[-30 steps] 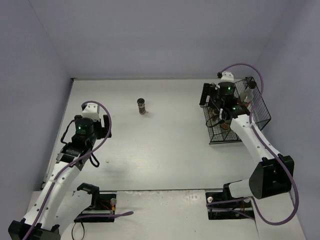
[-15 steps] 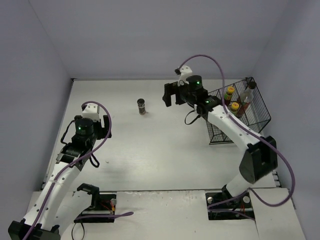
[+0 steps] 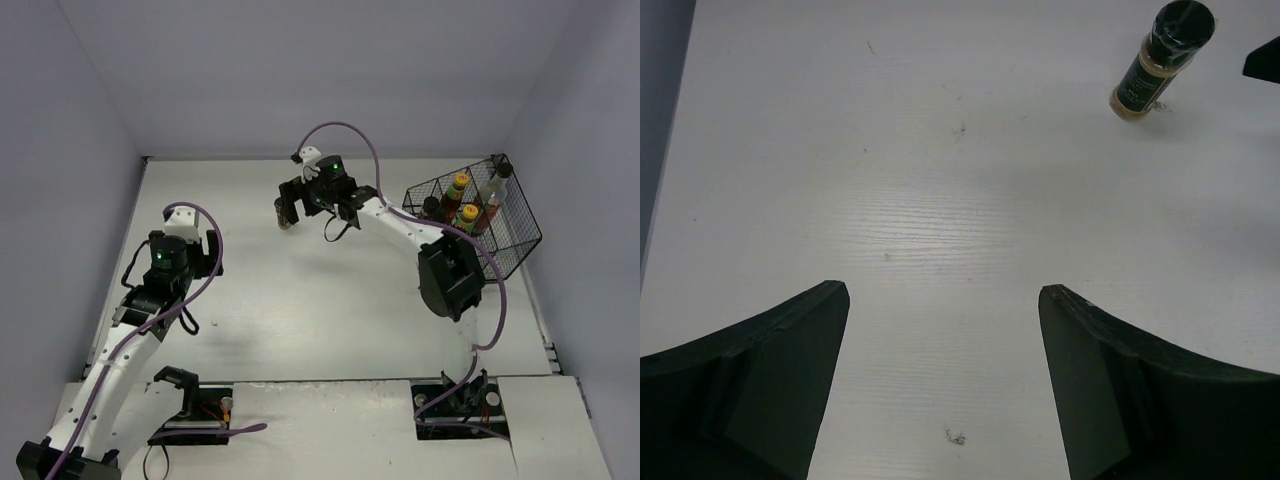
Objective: Organize the condiment bottles
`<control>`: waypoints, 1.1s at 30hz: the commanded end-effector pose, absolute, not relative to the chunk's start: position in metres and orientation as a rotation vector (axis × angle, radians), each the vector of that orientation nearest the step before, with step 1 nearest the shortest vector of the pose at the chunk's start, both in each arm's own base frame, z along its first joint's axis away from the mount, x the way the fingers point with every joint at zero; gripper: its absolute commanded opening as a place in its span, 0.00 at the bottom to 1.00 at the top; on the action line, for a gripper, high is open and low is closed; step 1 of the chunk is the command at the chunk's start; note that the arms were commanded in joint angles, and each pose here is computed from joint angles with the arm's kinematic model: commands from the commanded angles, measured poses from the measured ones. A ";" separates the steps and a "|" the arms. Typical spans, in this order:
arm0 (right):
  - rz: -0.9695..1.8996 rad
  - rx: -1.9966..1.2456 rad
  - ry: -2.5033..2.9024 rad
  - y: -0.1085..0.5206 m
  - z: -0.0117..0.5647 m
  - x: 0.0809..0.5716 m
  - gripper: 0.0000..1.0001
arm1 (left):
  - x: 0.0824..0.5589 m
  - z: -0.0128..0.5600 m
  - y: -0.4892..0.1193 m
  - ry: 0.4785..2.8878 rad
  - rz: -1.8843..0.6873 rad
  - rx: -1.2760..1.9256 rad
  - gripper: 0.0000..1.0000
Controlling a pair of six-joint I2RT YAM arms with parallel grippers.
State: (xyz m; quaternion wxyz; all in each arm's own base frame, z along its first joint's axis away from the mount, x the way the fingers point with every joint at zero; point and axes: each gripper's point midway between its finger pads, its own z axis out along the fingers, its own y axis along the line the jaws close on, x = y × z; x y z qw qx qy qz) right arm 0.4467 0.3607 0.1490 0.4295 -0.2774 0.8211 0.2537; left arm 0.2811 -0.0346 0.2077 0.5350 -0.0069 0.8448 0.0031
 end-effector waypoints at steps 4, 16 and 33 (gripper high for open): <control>0.687 -0.742 1.908 0.400 0.161 0.476 0.97 | 0.290 0.223 -0.039 1.951 -0.013 -0.018 0.77; 0.709 -0.767 1.829 0.430 0.155 0.498 0.69 | 0.291 0.223 -0.039 1.954 -0.014 -0.017 0.77; 0.471 -0.568 1.785 0.351 0.223 0.479 0.00 | 0.290 0.225 -0.039 1.948 -0.017 -0.017 0.77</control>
